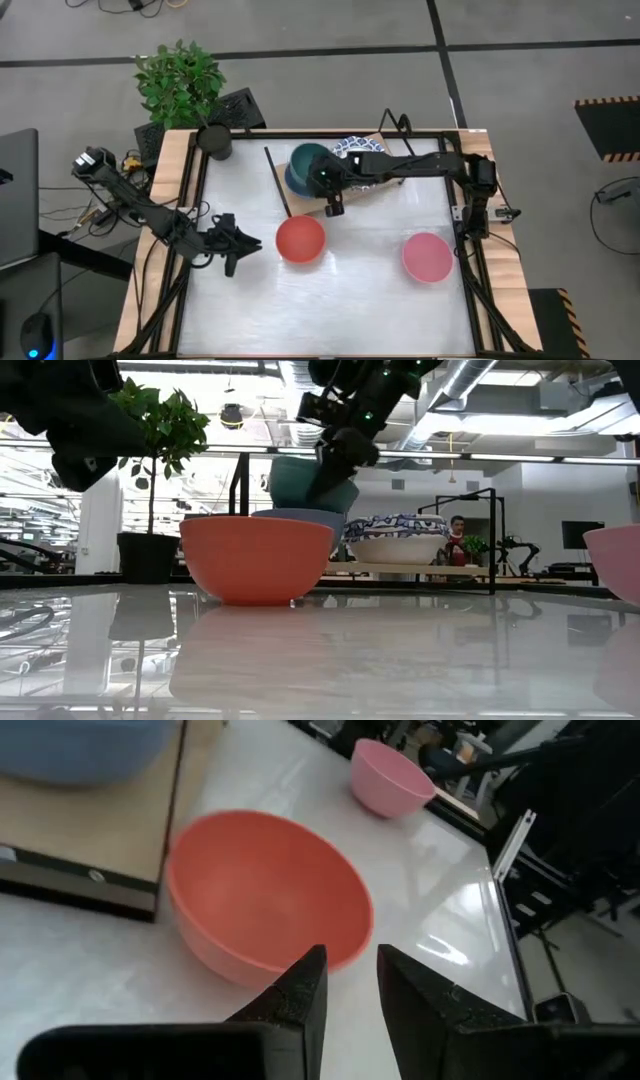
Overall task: Place and stack bowls onto a shelf
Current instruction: Stack the green bowl on top of the blue bowl
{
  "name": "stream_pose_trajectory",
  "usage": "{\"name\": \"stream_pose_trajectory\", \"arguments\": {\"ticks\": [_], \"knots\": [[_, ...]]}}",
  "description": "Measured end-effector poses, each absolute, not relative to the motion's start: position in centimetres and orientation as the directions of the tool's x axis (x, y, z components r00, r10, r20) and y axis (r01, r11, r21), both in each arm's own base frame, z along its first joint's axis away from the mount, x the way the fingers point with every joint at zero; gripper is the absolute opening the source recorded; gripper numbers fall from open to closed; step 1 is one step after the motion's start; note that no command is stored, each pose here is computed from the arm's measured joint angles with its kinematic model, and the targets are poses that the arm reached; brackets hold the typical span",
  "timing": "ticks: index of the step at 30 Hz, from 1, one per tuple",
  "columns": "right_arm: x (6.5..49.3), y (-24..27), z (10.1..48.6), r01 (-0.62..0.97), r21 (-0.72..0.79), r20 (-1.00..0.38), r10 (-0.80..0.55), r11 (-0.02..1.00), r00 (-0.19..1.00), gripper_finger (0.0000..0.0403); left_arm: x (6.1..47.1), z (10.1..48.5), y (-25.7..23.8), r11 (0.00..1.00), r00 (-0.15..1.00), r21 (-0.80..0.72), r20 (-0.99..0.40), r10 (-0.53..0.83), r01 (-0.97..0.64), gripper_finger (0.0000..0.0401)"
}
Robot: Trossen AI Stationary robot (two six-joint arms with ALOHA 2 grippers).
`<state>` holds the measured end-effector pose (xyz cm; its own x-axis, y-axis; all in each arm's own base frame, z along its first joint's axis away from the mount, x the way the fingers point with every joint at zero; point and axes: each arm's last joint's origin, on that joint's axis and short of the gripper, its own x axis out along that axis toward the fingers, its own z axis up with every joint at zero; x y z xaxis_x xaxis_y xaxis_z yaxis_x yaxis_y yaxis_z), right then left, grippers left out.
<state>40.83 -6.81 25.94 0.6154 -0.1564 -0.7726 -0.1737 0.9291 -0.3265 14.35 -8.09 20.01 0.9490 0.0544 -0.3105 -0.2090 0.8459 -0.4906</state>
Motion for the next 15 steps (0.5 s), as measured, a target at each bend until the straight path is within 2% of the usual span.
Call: {"name": "stream_pose_trajectory", "arguments": {"ticks": [5,15], "knots": [[40.84,-7.21,26.04,-0.184,-0.285,-0.768,-0.109,0.941,0.631,0.0034,14.11,20.17,-7.82,0.864,0.952,-0.453,-0.292,0.086,-0.217,0.0077],[40.89,-6.93,26.04,-0.233,-0.289,-0.767,-0.079,0.929,0.637,0.0075,14.14,20.0,-7.81,0.875,0.948,-0.429,-0.303,0.095,-0.225,0.0077]]}}
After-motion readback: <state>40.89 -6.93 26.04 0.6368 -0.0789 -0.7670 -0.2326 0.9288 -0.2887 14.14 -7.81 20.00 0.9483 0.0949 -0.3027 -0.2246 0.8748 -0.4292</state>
